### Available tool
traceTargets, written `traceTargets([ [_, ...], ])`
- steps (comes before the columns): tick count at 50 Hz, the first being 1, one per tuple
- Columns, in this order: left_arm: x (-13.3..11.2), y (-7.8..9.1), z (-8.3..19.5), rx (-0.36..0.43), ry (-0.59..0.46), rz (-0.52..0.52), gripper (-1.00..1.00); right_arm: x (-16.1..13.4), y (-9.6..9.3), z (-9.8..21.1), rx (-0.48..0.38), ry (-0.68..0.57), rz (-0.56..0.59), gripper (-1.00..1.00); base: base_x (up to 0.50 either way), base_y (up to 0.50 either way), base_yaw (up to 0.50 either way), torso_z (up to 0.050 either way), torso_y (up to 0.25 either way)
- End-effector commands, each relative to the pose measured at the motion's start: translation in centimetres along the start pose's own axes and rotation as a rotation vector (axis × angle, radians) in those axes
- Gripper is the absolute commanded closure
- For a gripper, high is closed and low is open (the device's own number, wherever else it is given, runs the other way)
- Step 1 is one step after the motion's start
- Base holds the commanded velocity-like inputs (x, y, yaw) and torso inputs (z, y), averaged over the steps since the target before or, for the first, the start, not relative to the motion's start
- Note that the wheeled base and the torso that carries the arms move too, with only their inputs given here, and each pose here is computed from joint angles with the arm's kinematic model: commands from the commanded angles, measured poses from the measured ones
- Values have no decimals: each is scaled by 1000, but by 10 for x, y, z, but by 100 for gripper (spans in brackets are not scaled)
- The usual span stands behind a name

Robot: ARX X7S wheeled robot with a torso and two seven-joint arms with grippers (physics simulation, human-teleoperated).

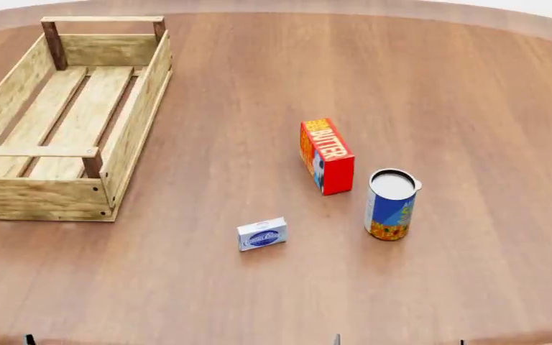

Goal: Pick up the cream cheese and put it in the tray.

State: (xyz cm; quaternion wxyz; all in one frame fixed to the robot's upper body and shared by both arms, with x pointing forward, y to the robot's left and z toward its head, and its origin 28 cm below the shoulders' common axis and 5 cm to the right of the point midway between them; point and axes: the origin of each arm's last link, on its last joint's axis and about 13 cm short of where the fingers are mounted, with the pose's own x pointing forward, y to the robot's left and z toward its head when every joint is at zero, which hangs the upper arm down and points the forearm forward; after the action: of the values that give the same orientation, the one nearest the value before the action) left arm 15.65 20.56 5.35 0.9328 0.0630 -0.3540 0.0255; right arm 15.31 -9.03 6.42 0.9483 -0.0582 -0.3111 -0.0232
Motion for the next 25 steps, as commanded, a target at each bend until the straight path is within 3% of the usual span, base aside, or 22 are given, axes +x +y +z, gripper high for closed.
traceTargets([
  [1,-3,2,7,-10,-105,15,-100,-2,0,5,-4,-56,-3,-100,0,0,0,0,0],
  [15,-3,4,9,-30,-126,32,-100,-2,1,5,-30,-56,-6,-100,18,5,0,0,0],
  [25,-4,5,11,-26,-140,52,-100,-2,4,3,-49,-38,24,-100,348,252,0,0,0],
])
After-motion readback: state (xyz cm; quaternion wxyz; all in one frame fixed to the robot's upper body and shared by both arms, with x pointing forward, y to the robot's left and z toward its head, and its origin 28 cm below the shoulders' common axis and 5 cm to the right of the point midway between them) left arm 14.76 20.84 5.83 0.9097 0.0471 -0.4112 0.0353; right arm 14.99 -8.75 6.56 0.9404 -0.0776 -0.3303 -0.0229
